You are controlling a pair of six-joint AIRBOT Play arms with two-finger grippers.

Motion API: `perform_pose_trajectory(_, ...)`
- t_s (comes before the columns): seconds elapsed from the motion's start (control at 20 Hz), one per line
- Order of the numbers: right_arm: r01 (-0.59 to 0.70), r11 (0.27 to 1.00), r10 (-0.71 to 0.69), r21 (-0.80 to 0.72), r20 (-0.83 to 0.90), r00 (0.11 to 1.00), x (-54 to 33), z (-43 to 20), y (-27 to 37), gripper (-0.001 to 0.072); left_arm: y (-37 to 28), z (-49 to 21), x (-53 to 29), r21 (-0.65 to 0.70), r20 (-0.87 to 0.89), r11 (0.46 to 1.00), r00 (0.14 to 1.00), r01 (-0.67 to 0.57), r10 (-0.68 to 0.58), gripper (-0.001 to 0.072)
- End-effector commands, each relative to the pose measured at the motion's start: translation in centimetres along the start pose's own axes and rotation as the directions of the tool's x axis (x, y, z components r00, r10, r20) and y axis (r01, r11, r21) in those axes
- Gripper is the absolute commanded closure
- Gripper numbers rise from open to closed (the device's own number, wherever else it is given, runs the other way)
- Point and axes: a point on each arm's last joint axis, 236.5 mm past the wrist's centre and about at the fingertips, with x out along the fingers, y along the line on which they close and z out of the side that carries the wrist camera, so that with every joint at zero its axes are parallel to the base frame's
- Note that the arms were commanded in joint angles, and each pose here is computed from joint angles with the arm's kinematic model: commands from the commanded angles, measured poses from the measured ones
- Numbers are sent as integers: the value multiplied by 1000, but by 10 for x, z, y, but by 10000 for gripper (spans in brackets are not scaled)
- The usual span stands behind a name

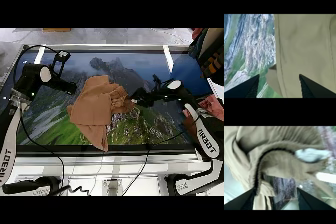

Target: Fold the clothes and pants, and hang the long-sleeved shirts on hangers.

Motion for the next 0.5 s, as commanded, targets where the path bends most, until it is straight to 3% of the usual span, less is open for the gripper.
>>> perform_pose_trajectory(0.0,3,999,-1,-41,42,999,26,-1,20,111,0,0,0,0,-1,1000,1000,0,0,180)
perform_pose_trajectory(0.25,-10,998,9,69,23,1000,48,-6,18,119,-3,0,1,-6,2,1000,1000,14,-14,180)
perform_pose_trajectory(0.45,-37,995,34,88,44,998,54,-4,28,122,-34,-1,16,-66,-14,988,990,140,-141,179)
